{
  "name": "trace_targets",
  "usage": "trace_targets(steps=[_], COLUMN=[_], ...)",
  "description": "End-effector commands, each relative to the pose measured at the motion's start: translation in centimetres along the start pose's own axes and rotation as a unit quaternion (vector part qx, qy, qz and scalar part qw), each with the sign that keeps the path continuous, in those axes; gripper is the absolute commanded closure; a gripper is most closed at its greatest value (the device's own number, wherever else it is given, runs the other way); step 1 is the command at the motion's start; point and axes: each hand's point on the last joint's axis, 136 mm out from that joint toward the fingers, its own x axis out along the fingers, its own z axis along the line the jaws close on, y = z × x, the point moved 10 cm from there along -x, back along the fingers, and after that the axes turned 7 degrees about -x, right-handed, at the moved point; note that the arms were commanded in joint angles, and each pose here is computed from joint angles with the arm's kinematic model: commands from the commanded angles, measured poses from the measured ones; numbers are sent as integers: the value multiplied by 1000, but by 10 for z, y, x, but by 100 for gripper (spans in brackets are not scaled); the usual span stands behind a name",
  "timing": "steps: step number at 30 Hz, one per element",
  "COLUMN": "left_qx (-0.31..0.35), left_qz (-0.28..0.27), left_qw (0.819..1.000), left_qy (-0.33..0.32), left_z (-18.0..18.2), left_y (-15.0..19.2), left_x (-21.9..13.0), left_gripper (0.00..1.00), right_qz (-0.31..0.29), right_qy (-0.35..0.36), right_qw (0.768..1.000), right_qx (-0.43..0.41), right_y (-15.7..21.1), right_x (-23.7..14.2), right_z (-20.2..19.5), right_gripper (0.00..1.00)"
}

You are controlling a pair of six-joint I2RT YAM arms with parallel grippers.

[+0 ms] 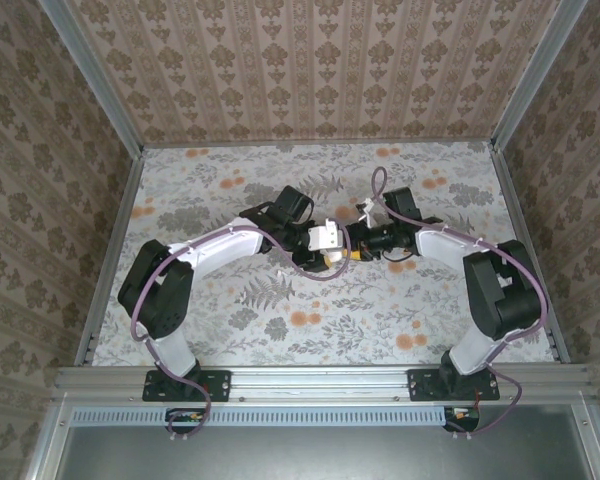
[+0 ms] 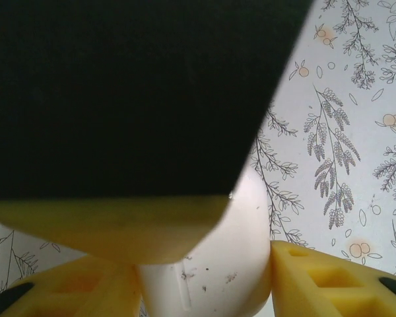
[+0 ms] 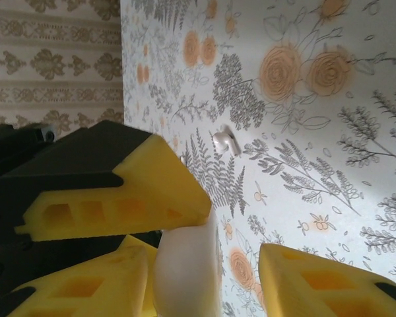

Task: Insert wireless bluetooth earbuds into charging case

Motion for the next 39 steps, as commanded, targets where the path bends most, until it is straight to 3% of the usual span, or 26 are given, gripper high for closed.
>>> trace_targets(steps=[1, 9, 17, 23, 25, 29, 39], left_qx=[15, 13, 4, -58, -100, -193, -341], left_qz=[-5, -5, -3, -66, -122, -240, -309], left_qw=[1000, 1000, 1000, 995, 986, 950, 883], left_qy=[4, 9, -8, -41, -50, -40, 89], left_z=[-2, -3, -1, 10, 16, 27, 39], left_y=[-8, -8, -7, -7, -6, 4, 2], left_x=[-7, -8, -13, -41, -63, -100, -120], left_gripper=[50, 48, 37, 36, 35, 35, 39], right_qz=[27, 33, -6, -42, -54, -99, -189], right_qy=[-25, -13, 8, 22, 20, 11, -56], right_qw=[999, 999, 999, 996, 995, 987, 940], right_qx=[-12, -18, -47, -71, -80, -123, -279], right_y=[0, -1, -4, -5, -5, -6, -19], right_x=[5, 8, -1, -12, -15, -22, -47], right_z=[5, 4, 11, 16, 17, 24, 72], right_gripper=[53, 63, 73, 77, 77, 79, 80])
